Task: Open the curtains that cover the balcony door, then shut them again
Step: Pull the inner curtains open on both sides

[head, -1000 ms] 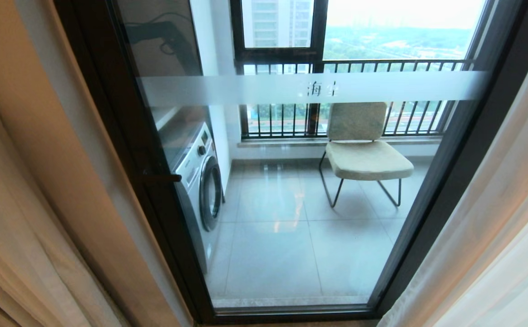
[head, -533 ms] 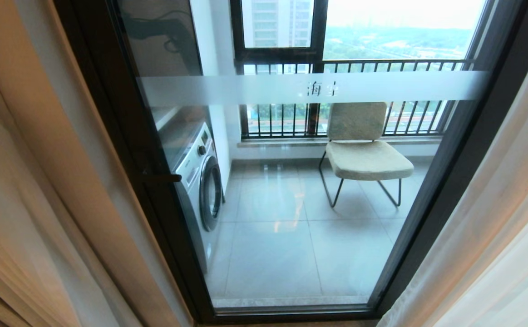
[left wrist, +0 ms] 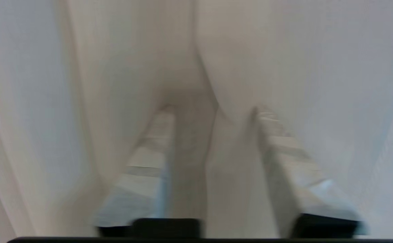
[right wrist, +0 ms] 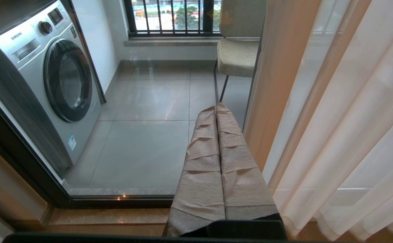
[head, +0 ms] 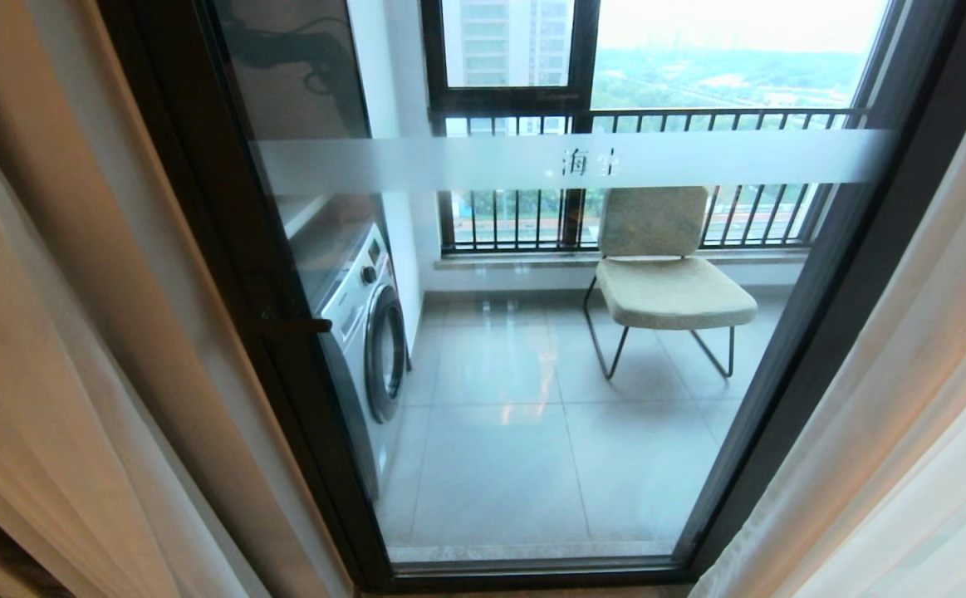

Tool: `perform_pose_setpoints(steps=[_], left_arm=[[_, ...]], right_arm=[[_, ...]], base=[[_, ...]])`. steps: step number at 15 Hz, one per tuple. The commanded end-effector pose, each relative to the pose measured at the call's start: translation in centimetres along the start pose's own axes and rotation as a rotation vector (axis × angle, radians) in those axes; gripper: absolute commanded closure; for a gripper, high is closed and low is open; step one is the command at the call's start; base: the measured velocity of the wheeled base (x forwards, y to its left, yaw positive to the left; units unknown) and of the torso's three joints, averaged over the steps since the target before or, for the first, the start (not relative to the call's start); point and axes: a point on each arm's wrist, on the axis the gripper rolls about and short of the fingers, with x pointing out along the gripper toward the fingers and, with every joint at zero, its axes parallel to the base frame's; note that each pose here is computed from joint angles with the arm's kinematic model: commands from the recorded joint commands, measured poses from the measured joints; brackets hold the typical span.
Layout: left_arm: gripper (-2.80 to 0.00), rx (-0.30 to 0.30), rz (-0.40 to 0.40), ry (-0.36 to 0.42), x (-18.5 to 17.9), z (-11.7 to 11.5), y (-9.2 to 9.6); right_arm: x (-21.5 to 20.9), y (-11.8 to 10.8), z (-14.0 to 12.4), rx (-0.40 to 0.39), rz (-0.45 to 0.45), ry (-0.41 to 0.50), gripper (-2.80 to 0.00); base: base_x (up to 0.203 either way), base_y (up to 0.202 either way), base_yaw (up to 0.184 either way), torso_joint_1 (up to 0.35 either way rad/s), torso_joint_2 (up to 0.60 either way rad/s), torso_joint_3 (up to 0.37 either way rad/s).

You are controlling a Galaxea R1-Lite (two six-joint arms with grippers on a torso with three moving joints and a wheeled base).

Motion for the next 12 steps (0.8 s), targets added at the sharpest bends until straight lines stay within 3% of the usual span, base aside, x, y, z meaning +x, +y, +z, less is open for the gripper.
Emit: perform_pose_setpoints(steps=[1,6,12], left_arm=[[-2.80,-0.001,-0.002,-0.009,-0.8,0.8,-0.3],[-2.80,-0.019,0.002,0.021,-4.6,2.0,-1.7],[-2.80,-0.033,0.010,0.065,-11.8,2.8,-4.1]], right_arm=[[0.0,0.0,0.0,0.000,0.000,0.002,0.00],[0.0,0.0,0.0,0.000,0.000,0.002,0.00],[0.0,0.0,0.0,0.000,0.000,0.002,0.00]], base=[[0.000,0.000,0.000,0.000,0.00,0.000],[0.000,0.000,0.000,0.000,0.00,0.000],[0.000,0.000,0.000,0.000,0.00,0.000]])
